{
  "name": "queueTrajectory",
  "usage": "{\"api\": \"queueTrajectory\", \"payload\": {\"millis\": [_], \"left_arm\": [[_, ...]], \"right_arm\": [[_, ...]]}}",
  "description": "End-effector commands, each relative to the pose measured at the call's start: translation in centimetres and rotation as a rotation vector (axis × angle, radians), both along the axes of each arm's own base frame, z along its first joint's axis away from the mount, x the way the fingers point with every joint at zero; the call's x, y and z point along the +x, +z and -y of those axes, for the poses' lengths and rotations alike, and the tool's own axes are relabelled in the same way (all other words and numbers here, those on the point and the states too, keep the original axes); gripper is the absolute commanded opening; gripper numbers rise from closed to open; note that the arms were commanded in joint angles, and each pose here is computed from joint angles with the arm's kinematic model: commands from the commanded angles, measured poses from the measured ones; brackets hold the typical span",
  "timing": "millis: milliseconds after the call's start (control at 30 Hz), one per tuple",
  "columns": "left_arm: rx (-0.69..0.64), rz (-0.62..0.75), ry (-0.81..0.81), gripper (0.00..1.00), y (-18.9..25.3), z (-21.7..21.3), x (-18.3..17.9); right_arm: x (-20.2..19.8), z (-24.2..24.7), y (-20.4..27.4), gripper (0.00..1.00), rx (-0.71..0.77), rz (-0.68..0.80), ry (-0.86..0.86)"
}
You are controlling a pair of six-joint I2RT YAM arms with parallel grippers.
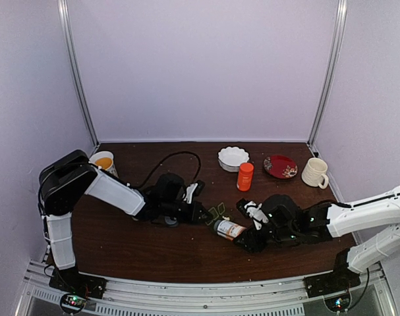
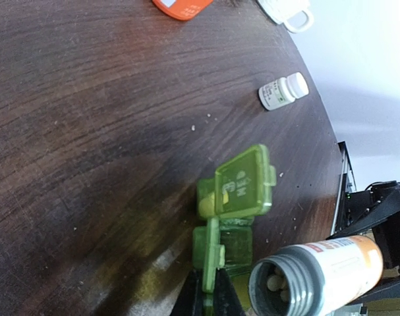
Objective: Sort the pills into containers
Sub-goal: Pour the pill into the compartment of the pill container.
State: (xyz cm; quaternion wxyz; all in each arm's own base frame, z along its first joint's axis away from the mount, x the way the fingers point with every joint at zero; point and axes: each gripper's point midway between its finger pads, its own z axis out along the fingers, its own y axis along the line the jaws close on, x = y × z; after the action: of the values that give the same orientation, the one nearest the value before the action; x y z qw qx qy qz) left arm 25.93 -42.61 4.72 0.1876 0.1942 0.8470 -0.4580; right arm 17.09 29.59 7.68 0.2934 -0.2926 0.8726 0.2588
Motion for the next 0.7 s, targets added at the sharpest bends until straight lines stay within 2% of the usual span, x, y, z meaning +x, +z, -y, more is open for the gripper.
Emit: {"api": "queueTrajectory", "payload": {"millis": [0,233,467,667], "left_arm": [[-0.086,0.056,-0.026,0.0,3.4,0.8,-0.1],[-0.077,0.054,-0.026,0.0,3.2,0.8,-0.1],[-0.071,0.06,-0.029,0.0,2.9,0.7,-0.1],[-0.059,0.071,-0.036,0.0,2.7,0.7,-0.2]], "right_arm": [[0.9,-0.5,1.9,0.0,0.031,0.034,-0.02],[0.6,-1.3,5.0,0.0,0.136,0.075,0.015],[0.5,-0.9,1.2,0.0,-0.018,-0.007,0.011],[0.9,-1.2,3.3,0.0,0.07,0.022,-0.023]]}}
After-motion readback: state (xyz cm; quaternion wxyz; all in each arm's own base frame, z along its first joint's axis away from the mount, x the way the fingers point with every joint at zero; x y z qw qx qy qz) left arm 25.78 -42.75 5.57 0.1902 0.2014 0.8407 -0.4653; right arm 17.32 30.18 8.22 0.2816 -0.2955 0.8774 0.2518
